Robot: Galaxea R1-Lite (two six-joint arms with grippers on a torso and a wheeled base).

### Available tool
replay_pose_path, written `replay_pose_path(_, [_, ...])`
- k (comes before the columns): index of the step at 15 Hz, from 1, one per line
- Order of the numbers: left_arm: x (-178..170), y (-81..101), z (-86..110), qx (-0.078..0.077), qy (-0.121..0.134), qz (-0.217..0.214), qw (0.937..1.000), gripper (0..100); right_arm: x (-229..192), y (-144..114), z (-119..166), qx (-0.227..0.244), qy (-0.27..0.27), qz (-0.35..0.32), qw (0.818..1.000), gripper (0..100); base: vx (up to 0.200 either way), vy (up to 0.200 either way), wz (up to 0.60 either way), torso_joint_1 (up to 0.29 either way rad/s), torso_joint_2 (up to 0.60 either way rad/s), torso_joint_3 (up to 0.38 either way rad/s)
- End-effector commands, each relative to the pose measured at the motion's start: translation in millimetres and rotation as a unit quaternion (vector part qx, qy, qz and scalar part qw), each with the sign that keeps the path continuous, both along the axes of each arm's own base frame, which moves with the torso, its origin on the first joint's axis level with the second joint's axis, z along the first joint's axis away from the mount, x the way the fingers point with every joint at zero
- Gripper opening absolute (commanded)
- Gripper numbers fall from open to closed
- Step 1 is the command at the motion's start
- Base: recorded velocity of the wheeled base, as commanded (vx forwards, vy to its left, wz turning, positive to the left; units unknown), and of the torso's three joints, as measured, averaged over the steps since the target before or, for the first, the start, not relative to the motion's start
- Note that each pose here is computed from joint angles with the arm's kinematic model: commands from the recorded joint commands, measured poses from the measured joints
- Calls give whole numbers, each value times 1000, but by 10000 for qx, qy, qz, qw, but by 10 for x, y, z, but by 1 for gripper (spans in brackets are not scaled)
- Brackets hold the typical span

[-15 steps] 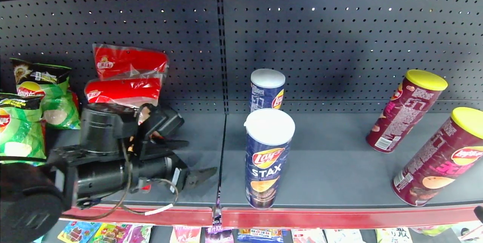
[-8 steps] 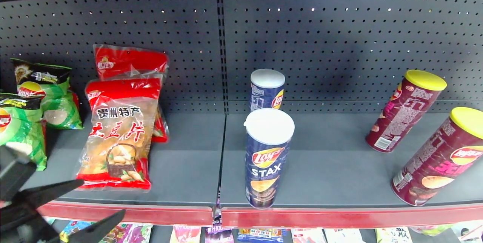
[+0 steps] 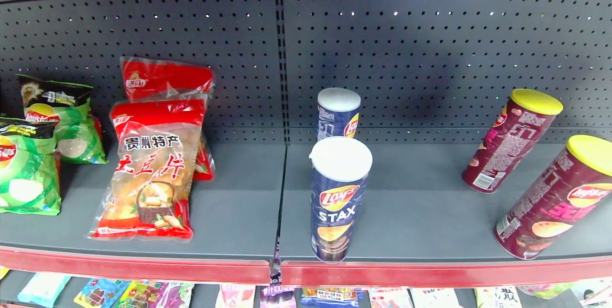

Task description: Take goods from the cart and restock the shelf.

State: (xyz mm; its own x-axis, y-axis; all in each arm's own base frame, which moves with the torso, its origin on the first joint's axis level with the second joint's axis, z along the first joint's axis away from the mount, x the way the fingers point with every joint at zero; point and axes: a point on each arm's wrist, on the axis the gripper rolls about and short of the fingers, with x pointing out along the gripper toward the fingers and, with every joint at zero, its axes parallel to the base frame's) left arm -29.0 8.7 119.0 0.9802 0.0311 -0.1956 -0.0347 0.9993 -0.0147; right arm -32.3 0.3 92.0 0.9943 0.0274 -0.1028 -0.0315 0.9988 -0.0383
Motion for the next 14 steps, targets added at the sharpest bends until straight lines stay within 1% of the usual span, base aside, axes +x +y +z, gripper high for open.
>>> replay_pose_path(1, [137, -32, -359, 83, -732, -174, 9971, 100, -13, 1, -48, 44, -84, 4, 10000, 100, 0, 0, 0, 0, 0, 0])
replay_pose_path(2, [143, -38, -354, 44, -816, -370, 9960, 100, -13, -2, -46, 121, -91, -88, 9998, 100, 0, 0, 0, 0, 0, 0])
replay_pose_path(3, [140, -40, -361, 34, -763, -446, 9961, 100, -4, -8, -64, 162, -77, -223, 9996, 100, 0, 0, 0, 0, 0, 0])
replay_pose_path(4, [139, -30, -362, 55, -748, -224, 9969, 100, 53, -13, -85, 166, -469, -323, 9982, 100, 0, 0, 0, 0, 0, 0])
replay_pose_path(5, [141, -5, -358, 167, -699, 372, 9967, 100, 75, -19, -88, 153, -685, -465, 9964, 100, 0, 0, 0, 0, 0, 0])
replay_pose_path(6, [149, 5, -362, 223, -622, 712, 9953, 100, 75, -23, -91, 141, -671, -564, 9960, 100, 0, 0, 0, 0, 0, 0])
replay_pose_path(7, [169, 2, -357, 293, -456, 1125, 9922, 100, 76, -25, -96, 100, -663, -609, 9959, 100, 0, 0, 0, 0, 0, 0])
replay_pose_path(8, [177, -7, -350, 324, -362, 1494, 9876, 100, 87, -25, -98, 50, -631, -645, 9959, 100, 0, 0, 0, 0, 0, 0])
replay_pose_path(9, [199, -14, -347, 354, -200, 1791, 9830, 100, 88, -25, -93, 34, -600, -630, 9962, 100, 0, 0, 0, 0, 0, 0])
replay_pose_path(10, [198, -17, -352, 355, -179, 1926, 9805, 100, 88, -23, -93, 36, -600, -576, 9965, 100, 0, 0, 0, 0, 0, 0])
replay_pose_path(11, [191, -20, -353, 325, -237, 1871, 9815, 100, 81, -21, -95, 51, -646, -484, 9967, 100, 0, 0, 0, 0, 0, 0])
replay_pose_path(12, [131, -37, -366, 203, -662, 1328, 9887, 100, 94, -5, -150, 77, -552, -156, 9983, 100, 0, 0, 0, 0, 0, 0])
replay_pose_path(13, [77, -52, -380, 93, -1069, 544, 9927, 100, 96, 1, -159, 84, -535, -3, 9985, 100, 0, 0, 0, 0, 0, 0])
replay_pose_path(14, [58, -85, -385, -78, -1190, -104, 9928, 100, 97, 2, -158, 108, -527, 19, 9986, 100, 0, 0, 0, 0, 0, 0])
